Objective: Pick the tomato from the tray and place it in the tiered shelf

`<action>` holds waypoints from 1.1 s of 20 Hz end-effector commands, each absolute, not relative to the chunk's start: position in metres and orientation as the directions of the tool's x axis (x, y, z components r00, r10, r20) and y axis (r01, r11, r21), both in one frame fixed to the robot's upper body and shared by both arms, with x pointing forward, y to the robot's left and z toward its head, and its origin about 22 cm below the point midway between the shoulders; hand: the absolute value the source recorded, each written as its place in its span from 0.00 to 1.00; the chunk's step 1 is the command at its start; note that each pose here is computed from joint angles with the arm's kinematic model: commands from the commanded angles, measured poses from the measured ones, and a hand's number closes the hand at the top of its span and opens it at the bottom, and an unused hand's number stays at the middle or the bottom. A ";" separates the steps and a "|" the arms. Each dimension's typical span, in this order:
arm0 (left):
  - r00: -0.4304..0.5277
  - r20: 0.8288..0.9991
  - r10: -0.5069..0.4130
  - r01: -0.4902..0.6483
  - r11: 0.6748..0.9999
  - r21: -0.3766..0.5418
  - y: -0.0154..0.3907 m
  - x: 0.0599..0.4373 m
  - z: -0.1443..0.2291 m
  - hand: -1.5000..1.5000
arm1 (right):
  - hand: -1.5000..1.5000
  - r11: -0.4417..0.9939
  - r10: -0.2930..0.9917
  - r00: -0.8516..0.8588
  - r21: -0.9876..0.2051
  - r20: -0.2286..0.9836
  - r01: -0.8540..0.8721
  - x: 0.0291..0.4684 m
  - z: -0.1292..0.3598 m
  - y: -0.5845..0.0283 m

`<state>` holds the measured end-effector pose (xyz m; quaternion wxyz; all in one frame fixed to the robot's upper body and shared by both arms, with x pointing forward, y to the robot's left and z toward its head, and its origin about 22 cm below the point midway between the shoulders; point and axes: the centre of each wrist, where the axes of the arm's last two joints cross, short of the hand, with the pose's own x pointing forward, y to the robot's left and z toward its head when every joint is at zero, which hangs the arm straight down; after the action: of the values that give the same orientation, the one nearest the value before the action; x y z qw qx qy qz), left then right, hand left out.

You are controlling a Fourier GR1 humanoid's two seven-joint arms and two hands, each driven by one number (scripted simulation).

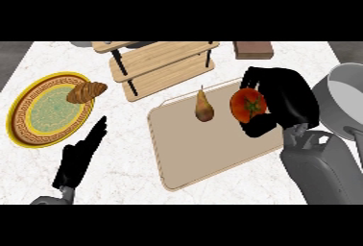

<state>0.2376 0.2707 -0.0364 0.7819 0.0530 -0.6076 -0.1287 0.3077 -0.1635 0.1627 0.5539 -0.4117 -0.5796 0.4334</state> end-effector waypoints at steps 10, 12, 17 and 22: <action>0.207 0.942 -0.263 0.171 0.958 0.230 0.265 0.238 -0.038 0.50 | 1.00 0.514 0.858 -0.112 -0.831 0.502 0.211 0.359 0.294 -0.145; 0.200 0.939 -0.279 0.165 0.955 0.249 0.260 0.240 -0.026 0.50 | 1.00 0.493 0.869 -0.093 -0.838 0.485 0.233 0.378 0.287 -0.124; 0.216 0.939 -0.267 0.174 0.957 0.232 0.268 0.239 -0.026 0.50 | 1.00 0.479 0.873 -0.046 -0.836 0.486 0.266 0.411 0.291 -0.102; 0.188 0.945 -0.266 0.187 0.955 0.232 0.257 0.242 -0.028 0.50 | 1.00 0.448 0.892 -0.057 -0.858 0.449 0.251 0.446 0.288 -0.115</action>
<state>0.2472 0.2634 -0.0298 0.7751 0.0401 -0.6137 -0.1447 0.4244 -0.1146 0.2916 0.5383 -0.4231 -0.6689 0.2895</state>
